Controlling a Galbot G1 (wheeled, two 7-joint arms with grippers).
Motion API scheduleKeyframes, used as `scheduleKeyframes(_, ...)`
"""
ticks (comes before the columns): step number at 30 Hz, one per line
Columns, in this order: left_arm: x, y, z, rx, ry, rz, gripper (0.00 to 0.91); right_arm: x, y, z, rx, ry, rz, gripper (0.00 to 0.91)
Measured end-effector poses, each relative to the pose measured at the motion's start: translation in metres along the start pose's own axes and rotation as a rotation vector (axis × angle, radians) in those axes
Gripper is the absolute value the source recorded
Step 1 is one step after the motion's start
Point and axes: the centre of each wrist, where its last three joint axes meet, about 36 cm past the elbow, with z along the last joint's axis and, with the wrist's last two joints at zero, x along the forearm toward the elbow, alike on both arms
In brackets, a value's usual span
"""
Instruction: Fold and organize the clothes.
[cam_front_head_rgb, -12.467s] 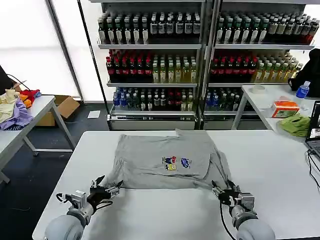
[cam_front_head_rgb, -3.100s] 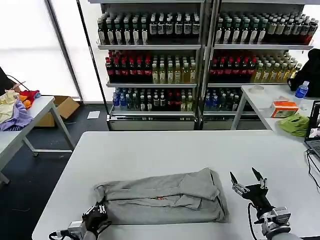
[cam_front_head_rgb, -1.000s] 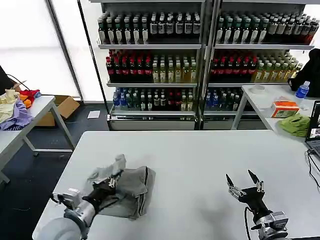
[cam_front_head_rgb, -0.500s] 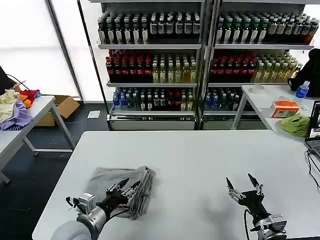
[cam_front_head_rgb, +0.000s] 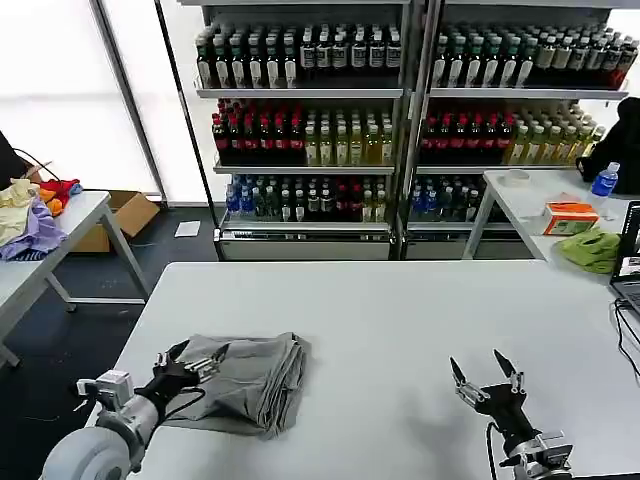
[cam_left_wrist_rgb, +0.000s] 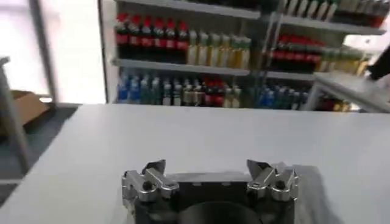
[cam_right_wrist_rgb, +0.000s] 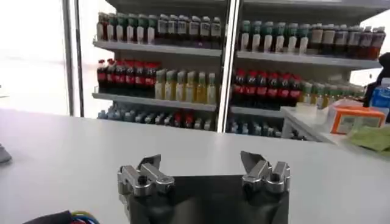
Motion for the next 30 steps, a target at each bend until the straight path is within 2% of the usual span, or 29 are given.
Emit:
scheduleKeyframes(9,-0.011,0.025,0.025,0.059,0.062,-0.082,0.887,0.001,0.006,0.0,-0.007,0.002,-0.015,0.907)
scheduleKeyframes(10,-0.012,0.027,0.026,0.066,0.064,-0.085,0.705,0.001,0.007,0.0,-0.006,0.002,-0.017,0.907)
scheduleKeyframes(11,-0.013,0.027,0.027,0.073,0.066,-0.086,0.655,0.001,0.007,0.0,-0.006,0.002,-0.017,0.907)
scheduleKeyframes(12,-0.013,0.028,0.029,0.078,0.069,-0.087,0.504,0.002,0.007,0.0,-0.006,0.002,-0.017,0.907)
scheduleKeyframes(15,-0.016,0.03,0.034,0.095,0.079,-0.091,0.373,0.003,0.007,0.0,-0.006,0.004,-0.016,0.907)
scheduleKeyframes(18,-0.018,0.032,0.04,0.114,0.091,-0.094,0.171,0.004,0.008,0.0,-0.008,0.004,-0.016,0.907)
scheduleKeyframes(24,-0.02,0.035,0.047,0.142,0.098,-0.092,0.06,0.006,0.007,0.0,-0.008,0.0,-0.013,0.907)
scheduleKeyframes(30,-0.019,0.033,0.052,0.174,0.102,-0.087,0.02,0.008,0.006,0.0,-0.004,-0.004,-0.011,0.907)
